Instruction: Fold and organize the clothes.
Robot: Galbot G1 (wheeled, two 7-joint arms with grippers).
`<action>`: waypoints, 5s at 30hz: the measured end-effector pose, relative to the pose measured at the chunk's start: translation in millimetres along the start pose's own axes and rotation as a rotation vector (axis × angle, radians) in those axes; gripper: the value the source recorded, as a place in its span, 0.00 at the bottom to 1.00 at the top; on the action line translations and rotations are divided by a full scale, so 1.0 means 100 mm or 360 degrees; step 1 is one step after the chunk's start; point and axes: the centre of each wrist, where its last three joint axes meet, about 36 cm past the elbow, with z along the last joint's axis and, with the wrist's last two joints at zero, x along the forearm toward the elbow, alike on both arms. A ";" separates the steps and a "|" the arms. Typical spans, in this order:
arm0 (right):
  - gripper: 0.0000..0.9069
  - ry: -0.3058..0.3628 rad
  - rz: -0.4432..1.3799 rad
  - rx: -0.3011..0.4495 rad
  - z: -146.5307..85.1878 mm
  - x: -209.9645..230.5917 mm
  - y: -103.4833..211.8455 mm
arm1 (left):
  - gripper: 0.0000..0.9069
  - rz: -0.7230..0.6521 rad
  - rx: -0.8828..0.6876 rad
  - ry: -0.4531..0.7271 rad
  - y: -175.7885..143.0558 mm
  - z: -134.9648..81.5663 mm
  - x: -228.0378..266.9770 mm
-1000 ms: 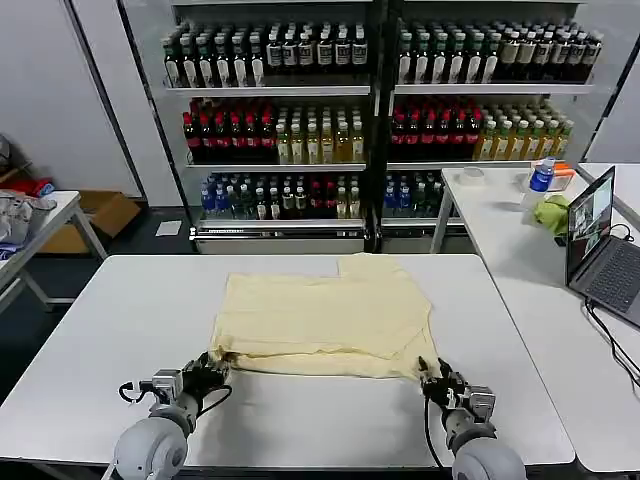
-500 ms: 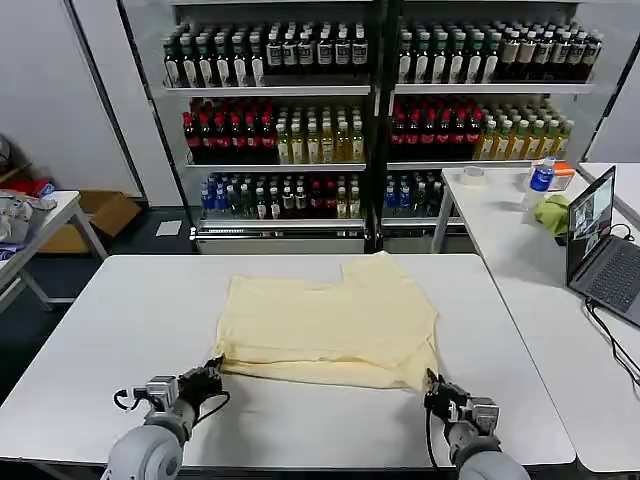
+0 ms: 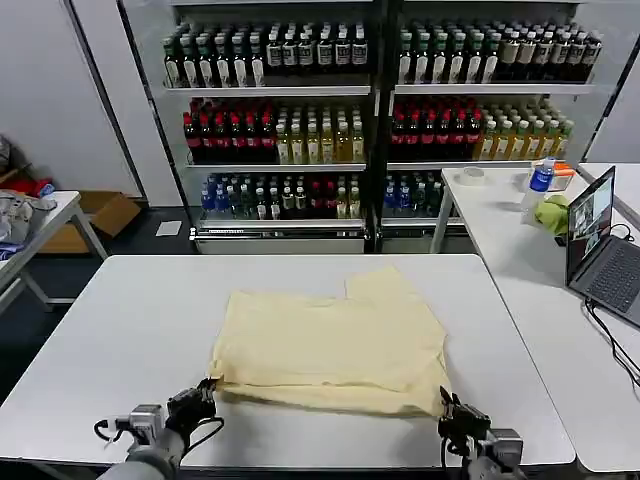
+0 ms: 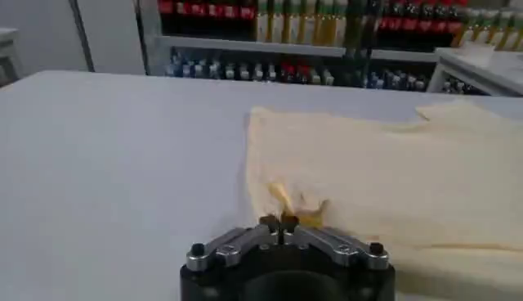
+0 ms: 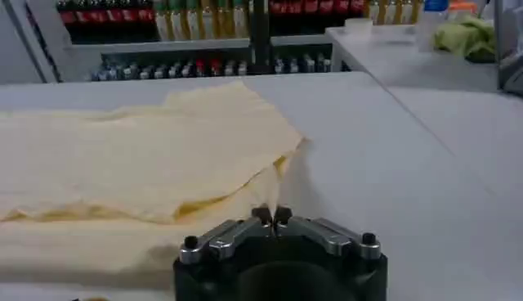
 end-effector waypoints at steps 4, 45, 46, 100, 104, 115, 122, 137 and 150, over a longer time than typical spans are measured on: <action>0.00 0.0030 0.0013 0.0038 0.04 0.07 0.01 | 0.01 0.0005 -0.0007 0.0015 -0.07 0.06 0.19; 1.00 -0.0199 -0.0001 0.0049 -0.96 -1.13 -0.12 | 1.00 -0.0123 -0.0126 -0.0072 0.26 -0.46 -0.18; 1.00 -0.0196 -0.0006 0.0041 -1.00 -1.23 -0.10 | 1.00 -0.0121 -0.0123 -0.0071 0.26 -0.48 -0.25; 0.00 0.0144 0.0024 -0.0046 -1.64 -3.38 0.51 | 0.00 -0.0067 -0.0112 0.0074 0.14 -0.82 -1.91; 0.00 0.0153 0.0021 -0.0053 -1.62 -3.38 0.53 | 0.00 -0.0061 -0.0113 0.0076 0.16 -0.80 -1.89; 0.00 0.0132 0.0000 -0.0073 -1.61 -3.37 0.57 | 0.00 -0.0030 -0.0084 0.0080 0.19 -0.75 -1.83; 0.00 0.0048 0.0003 -0.0066 -1.64 -3.28 0.58 | 0.01 -0.0013 -0.0061 0.0048 0.23 -0.82 -1.77; 0.00 -0.0223 -0.0043 -0.0114 -1.77 -2.76 0.43 | 0.00 0.0037 -0.0018 -0.0067 0.29 -1.04 -1.46; 0.00 -0.0348 -0.0090 -0.0121 -1.62 -2.02 0.13 | 0.00 0.0105 -0.0009 -0.0120 0.28 -1.05 -1.07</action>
